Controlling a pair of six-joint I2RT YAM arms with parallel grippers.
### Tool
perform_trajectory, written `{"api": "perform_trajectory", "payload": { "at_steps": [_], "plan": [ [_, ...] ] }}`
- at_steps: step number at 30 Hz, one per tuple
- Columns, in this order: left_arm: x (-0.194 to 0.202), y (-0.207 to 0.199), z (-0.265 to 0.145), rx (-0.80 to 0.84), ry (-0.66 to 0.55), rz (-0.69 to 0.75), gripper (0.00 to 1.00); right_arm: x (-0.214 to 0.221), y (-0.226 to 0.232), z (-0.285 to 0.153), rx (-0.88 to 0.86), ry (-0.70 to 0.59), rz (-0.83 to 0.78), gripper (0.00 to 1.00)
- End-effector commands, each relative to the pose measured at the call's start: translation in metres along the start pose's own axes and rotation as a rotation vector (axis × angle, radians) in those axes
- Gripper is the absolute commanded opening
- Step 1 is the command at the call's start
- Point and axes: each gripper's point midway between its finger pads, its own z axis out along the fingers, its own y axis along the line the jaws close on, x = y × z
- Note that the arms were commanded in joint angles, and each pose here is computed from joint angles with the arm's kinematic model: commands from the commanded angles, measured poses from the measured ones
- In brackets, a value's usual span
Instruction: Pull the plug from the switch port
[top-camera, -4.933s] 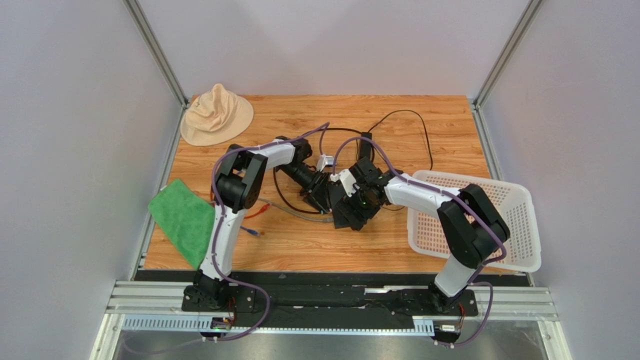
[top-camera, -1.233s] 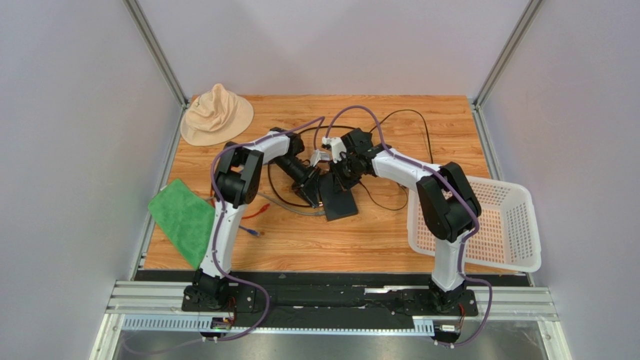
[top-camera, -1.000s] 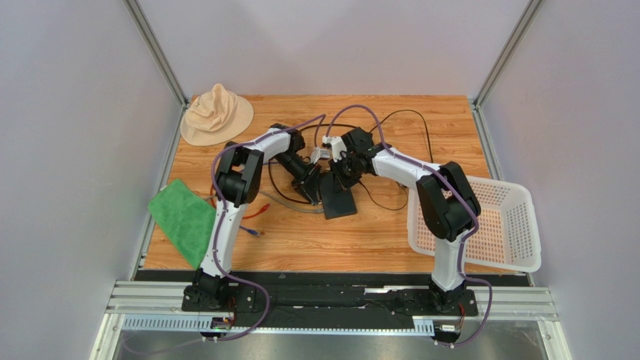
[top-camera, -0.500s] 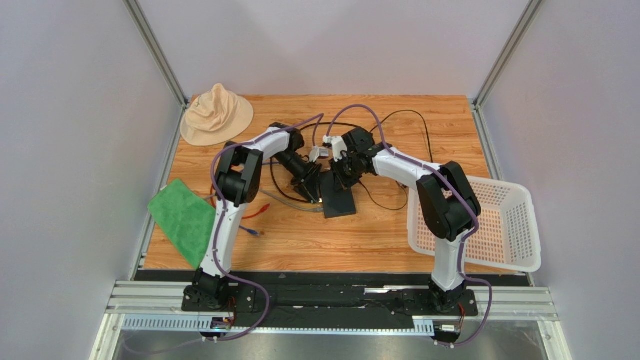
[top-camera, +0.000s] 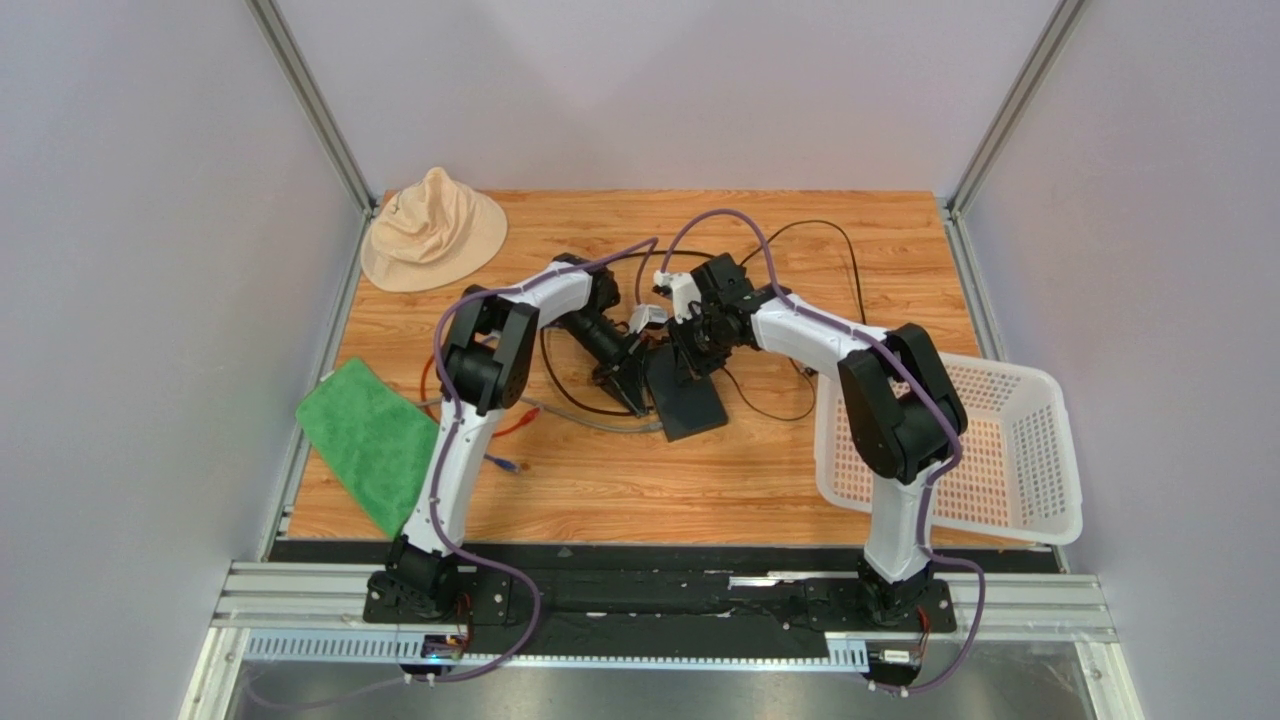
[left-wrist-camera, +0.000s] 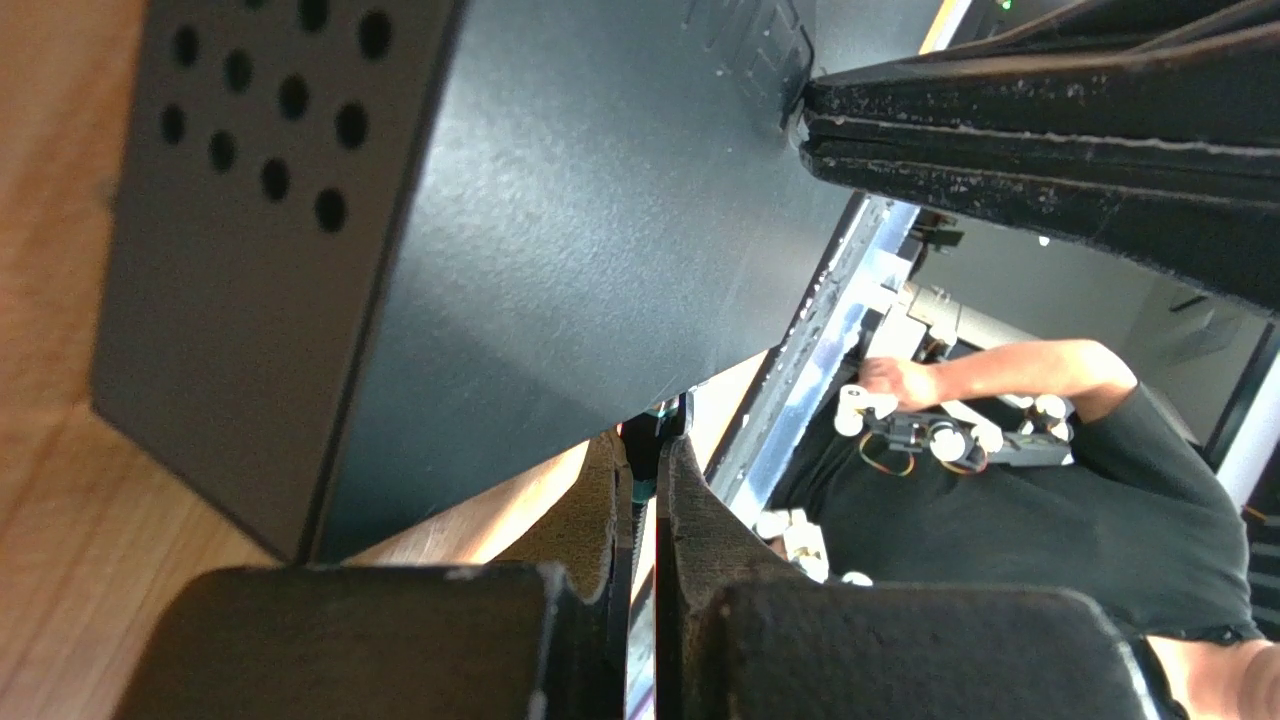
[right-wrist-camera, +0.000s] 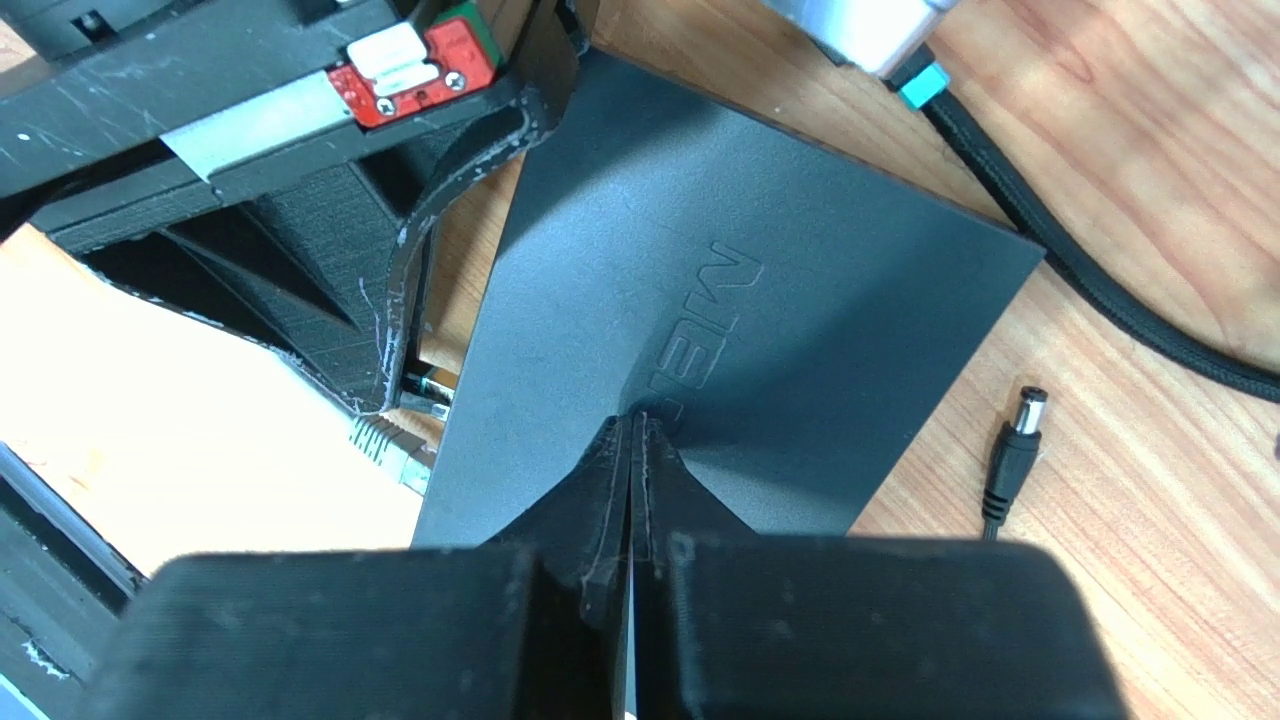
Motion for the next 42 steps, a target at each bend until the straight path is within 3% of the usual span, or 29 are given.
{"api": "perform_trajectory", "payload": {
  "at_steps": [1, 4, 10, 17, 22, 24, 25, 27, 32, 42],
  "plan": [
    [0.008, 0.008, 0.006, -0.003, 0.021, 0.013, 0.00, 0.080, -0.024, 0.014, 0.096, 0.246, 0.059, 0.00],
    [0.025, 0.014, -0.004, -0.012, 0.024, 0.001, 0.00, 0.081, -0.024, 0.012, 0.101, 0.245, 0.061, 0.00],
    [0.021, 0.016, -0.020, -0.078, 0.033, 0.073, 0.00, 0.083, -0.024, 0.012, 0.101, 0.249, 0.067, 0.00],
    [0.077, 0.040, -0.007, -0.125, 0.113, 0.050, 0.00, 0.089, -0.026, 0.015, 0.110, 0.273, 0.088, 0.00],
    [0.073, 0.043, -0.017, -0.189, 0.080, 0.099, 0.00, 0.089, -0.026, 0.017, 0.107, 0.280, 0.090, 0.00],
    [0.067, 0.042, -0.022, -0.197, 0.063, 0.109, 0.16, 0.087, -0.026, 0.016, 0.106, 0.276, 0.083, 0.00],
    [0.060, 0.037, -0.026, -0.192, 0.034, 0.126, 0.30, 0.086, -0.025, 0.016, 0.100, 0.270, 0.082, 0.00],
    [0.050, 0.026, -0.029, -0.145, -0.029, 0.137, 0.40, 0.083, -0.023, 0.011, 0.089, 0.242, 0.064, 0.00],
    [0.023, 0.015, -0.026, -0.072, -0.110, 0.113, 0.43, 0.076, -0.014, 0.001, 0.046, 0.174, 0.039, 0.00],
    [0.017, 0.014, 0.009, -0.024, -0.041, 0.068, 0.44, 0.088, -0.011, 0.008, 0.024, 0.230, 0.077, 0.00]
  ]
}}
